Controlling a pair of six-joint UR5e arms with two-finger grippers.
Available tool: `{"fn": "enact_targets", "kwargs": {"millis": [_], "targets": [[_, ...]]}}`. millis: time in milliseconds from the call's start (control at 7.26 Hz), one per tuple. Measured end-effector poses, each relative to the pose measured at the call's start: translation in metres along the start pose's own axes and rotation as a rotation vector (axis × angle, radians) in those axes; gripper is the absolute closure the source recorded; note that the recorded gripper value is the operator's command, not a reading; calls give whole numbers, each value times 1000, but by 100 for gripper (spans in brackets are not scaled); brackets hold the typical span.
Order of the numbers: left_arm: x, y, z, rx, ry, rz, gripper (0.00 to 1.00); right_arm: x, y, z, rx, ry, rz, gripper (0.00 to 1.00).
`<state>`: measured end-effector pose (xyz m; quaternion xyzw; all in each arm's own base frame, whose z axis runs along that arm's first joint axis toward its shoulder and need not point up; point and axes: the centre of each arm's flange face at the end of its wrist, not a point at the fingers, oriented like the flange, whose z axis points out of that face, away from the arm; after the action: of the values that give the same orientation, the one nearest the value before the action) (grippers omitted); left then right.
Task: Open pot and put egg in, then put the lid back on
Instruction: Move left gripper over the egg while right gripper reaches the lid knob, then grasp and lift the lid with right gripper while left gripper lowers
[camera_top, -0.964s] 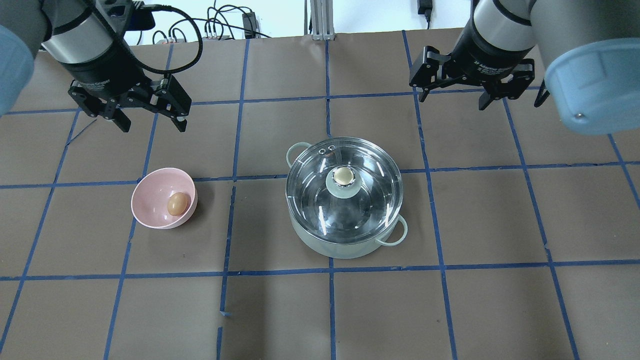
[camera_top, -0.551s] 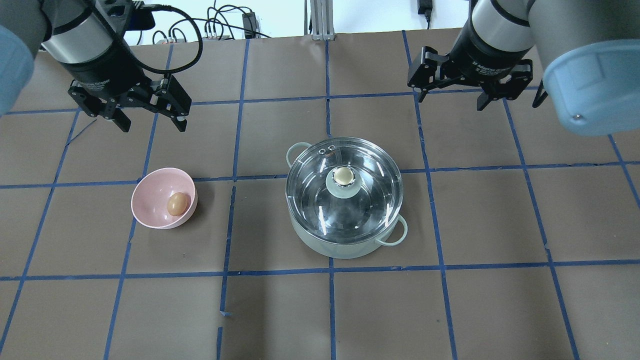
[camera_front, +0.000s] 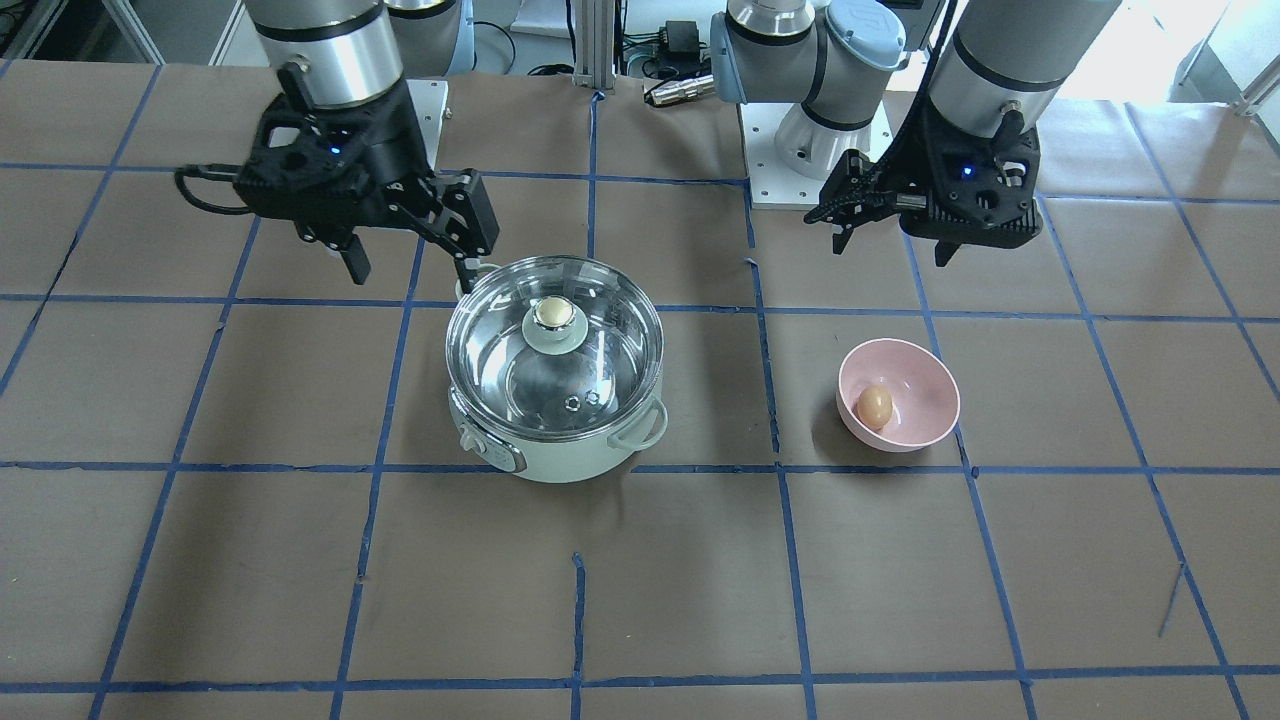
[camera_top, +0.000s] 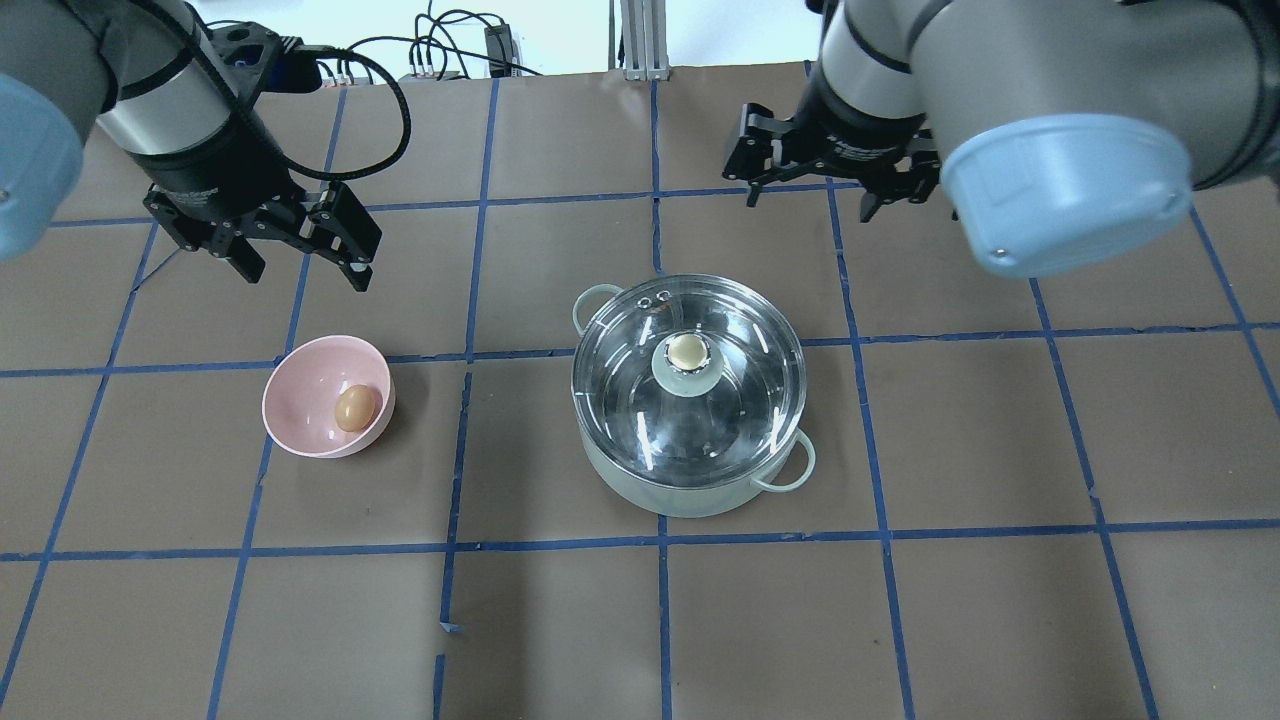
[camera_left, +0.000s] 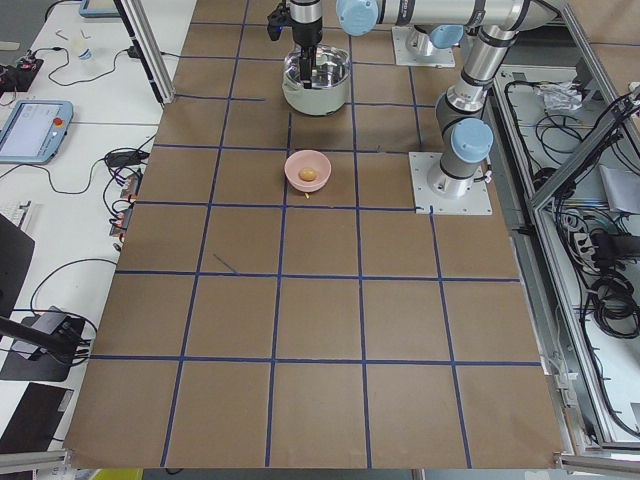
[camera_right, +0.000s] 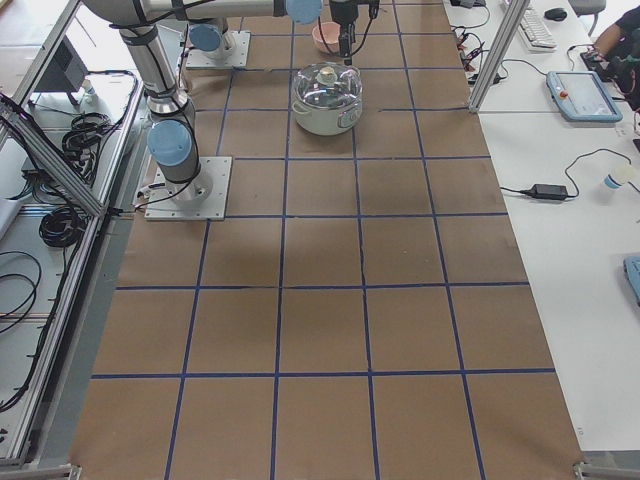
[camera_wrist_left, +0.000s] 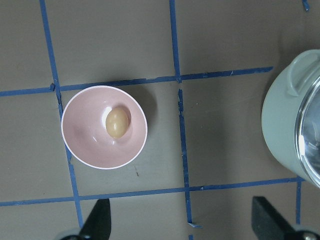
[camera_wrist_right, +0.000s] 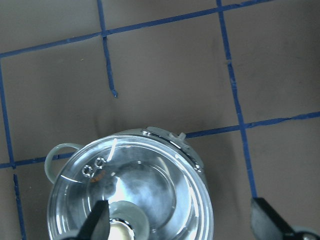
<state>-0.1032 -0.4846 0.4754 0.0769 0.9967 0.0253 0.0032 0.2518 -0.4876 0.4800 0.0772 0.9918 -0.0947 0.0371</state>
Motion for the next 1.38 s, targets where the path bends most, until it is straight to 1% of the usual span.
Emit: {"fn": "enact_targets", "kwargs": {"millis": [275, 413, 688, 826, 1101, 1377], "targets": [[-27, -5, 20, 12, -1, 66, 0, -53, 19, 29, -13, 53, -27, 2], [-51, -6, 33, -3, 7, 94, 0, -64, 27, 43, -32, 69, -30, 2], [-98, -7, 74, -38, 32, 137, 1, -77, 45, 72, -77, 93, -54, 3], [-109, -7, 94, -38, 32, 160, 1, -79, 52, 83, -94, 99, -65, 4], [-114, -4, 137, -9, 18, 204, 1, -77, 63, 101, -119, 110, -74, 5], [-114, -3, 180, 28, -2, 272, 2, -73, 70, 115, -125, 111, -71, 4]]}}
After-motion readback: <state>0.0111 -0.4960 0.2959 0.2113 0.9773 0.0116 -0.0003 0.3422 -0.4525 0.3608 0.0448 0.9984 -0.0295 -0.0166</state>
